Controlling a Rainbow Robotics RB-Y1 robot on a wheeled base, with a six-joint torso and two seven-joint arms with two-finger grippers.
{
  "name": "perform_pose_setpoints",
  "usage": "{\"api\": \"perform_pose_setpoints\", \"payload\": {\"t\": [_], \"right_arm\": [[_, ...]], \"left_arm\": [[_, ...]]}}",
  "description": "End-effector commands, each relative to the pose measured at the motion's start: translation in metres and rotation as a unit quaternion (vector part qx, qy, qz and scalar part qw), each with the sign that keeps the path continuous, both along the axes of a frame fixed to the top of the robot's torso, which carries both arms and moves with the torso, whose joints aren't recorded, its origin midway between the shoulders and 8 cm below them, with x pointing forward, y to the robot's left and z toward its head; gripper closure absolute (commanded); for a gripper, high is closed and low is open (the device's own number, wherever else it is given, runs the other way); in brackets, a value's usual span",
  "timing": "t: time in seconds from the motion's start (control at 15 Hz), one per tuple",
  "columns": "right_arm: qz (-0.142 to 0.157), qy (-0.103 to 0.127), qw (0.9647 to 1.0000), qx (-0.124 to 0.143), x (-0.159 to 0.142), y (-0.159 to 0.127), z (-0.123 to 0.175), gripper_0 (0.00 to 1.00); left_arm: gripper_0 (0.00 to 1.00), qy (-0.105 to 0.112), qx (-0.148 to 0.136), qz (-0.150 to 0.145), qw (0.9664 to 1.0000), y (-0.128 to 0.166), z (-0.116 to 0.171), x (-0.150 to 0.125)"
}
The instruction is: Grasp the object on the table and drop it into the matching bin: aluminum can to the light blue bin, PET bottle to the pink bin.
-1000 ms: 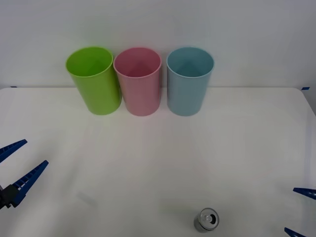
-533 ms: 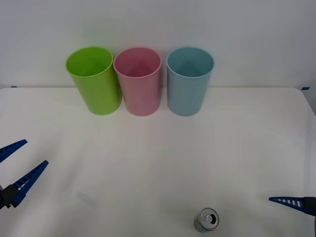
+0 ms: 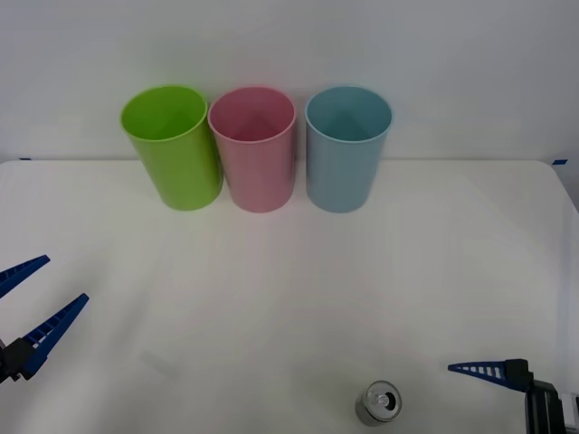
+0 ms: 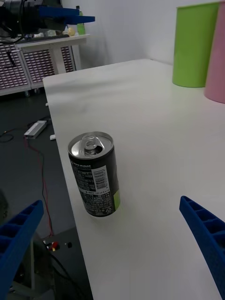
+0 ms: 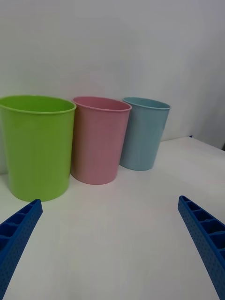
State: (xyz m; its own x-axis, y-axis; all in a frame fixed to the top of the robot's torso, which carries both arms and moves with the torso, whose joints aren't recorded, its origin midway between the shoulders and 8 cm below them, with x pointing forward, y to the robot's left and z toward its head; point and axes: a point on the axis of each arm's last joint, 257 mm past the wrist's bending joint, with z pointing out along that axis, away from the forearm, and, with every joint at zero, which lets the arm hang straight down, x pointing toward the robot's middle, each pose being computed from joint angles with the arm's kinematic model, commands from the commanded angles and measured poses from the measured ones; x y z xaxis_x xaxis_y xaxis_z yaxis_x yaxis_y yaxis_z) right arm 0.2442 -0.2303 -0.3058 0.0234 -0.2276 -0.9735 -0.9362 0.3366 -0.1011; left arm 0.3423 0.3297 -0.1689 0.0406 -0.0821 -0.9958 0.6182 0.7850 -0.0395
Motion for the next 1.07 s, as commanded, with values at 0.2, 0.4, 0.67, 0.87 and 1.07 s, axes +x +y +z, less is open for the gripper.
{"api": "perform_pose_setpoints", "payload": {"t": [0.2,0.4,0.67,0.87,1.07], "right_arm": [[0.005,0.011,0.9999,0.005,0.013,0.03,-0.02,0.0],[0.01,0.013,0.9999,-0.002,0.026,0.045,-0.037,0.0],[0.024,0.019,0.9995,0.004,0.031,0.072,-0.05,0.0],[0.035,0.018,0.9992,0.006,0.028,0.089,-0.055,0.0],[0.038,0.01,0.9992,0.011,0.03,0.103,-0.055,0.0]], "left_arm": [[0.0,0.0,0.0,0.0,1.0,0.0,0.0,0.0],[0.0,0.0,0.0,0.0,1.0,0.0,0.0,0.0],[0.0,0.0,0.0,0.0,1.0,0.0,0.0,0.0],[0.0,0.0,0.0,0.0,1.0,0.0,0.0,0.0],[0.0,0.0,0.0,0.0,1.0,0.0,0.0,0.0]]}}
